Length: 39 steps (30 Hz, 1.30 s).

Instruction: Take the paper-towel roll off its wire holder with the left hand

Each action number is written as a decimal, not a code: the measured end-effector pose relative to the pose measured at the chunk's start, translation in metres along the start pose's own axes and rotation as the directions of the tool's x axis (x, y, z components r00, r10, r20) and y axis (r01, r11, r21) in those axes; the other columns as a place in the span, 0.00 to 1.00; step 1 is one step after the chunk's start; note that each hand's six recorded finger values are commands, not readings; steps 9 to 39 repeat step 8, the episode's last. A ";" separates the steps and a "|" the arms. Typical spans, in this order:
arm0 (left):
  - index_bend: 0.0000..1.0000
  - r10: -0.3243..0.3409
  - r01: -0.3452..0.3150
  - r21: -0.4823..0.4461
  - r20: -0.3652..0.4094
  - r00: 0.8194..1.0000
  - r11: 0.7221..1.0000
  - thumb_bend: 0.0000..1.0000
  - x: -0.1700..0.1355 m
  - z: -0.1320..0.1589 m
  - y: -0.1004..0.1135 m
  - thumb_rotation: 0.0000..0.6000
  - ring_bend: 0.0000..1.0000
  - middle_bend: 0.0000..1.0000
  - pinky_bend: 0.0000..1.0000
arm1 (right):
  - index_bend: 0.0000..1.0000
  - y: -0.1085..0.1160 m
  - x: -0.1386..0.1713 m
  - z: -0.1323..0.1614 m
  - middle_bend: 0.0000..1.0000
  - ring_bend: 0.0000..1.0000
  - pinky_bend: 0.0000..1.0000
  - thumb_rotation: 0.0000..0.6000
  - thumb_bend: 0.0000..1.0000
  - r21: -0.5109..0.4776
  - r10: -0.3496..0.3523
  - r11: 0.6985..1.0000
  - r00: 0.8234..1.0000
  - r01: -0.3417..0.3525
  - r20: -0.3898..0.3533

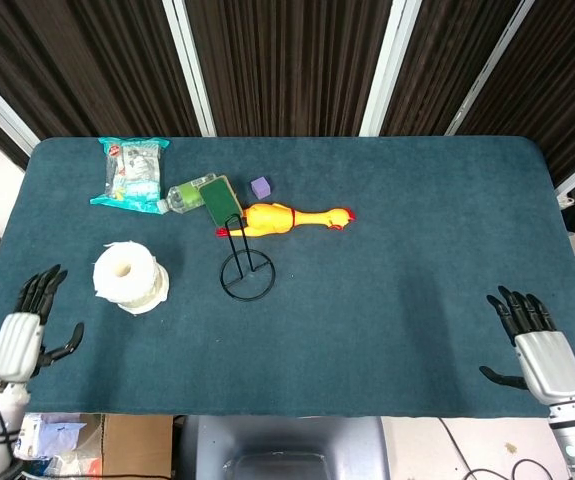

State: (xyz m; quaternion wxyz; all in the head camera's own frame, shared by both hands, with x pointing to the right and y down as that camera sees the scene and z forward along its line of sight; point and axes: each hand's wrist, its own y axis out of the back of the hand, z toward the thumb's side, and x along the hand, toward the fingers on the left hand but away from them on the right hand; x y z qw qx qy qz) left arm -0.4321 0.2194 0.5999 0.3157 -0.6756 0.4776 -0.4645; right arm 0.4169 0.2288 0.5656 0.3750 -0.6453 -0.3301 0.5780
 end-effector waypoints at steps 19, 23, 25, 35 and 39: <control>0.00 -0.080 0.078 0.245 0.001 0.997 0.966 0.44 -0.035 -0.006 -0.004 1.00 0.00 0.00 0.00 | 0.00 -0.002 0.000 0.006 0.00 0.00 0.00 1.00 0.05 0.008 -0.011 1.000 1.000 0.011 -0.002; 0.00 -0.080 0.078 0.245 0.001 0.997 0.966 0.44 -0.035 -0.006 -0.004 1.00 0.00 0.00 0.00 | 0.00 -0.002 0.000 0.006 0.00 0.00 0.00 1.00 0.05 0.008 -0.011 1.000 1.000 0.011 -0.002; 0.00 -0.080 0.078 0.245 0.001 0.997 0.966 0.44 -0.035 -0.006 -0.004 1.00 0.00 0.00 0.00 | 0.00 -0.002 0.000 0.006 0.00 0.00 0.00 1.00 0.05 0.008 -0.011 1.000 1.000 0.011 -0.002; 0.00 -0.080 0.078 0.245 0.001 0.997 0.966 0.44 -0.035 -0.006 -0.004 1.00 0.00 0.00 0.00 | 0.00 -0.002 0.000 0.006 0.00 0.00 0.00 1.00 0.05 0.008 -0.011 1.000 1.000 0.011 -0.002; 0.00 -0.080 0.078 0.245 0.001 0.997 0.966 0.44 -0.035 -0.006 -0.004 1.00 0.00 0.00 0.00 | 0.00 -0.002 0.000 0.006 0.00 0.00 0.00 1.00 0.05 0.008 -0.011 1.000 1.000 0.011 -0.002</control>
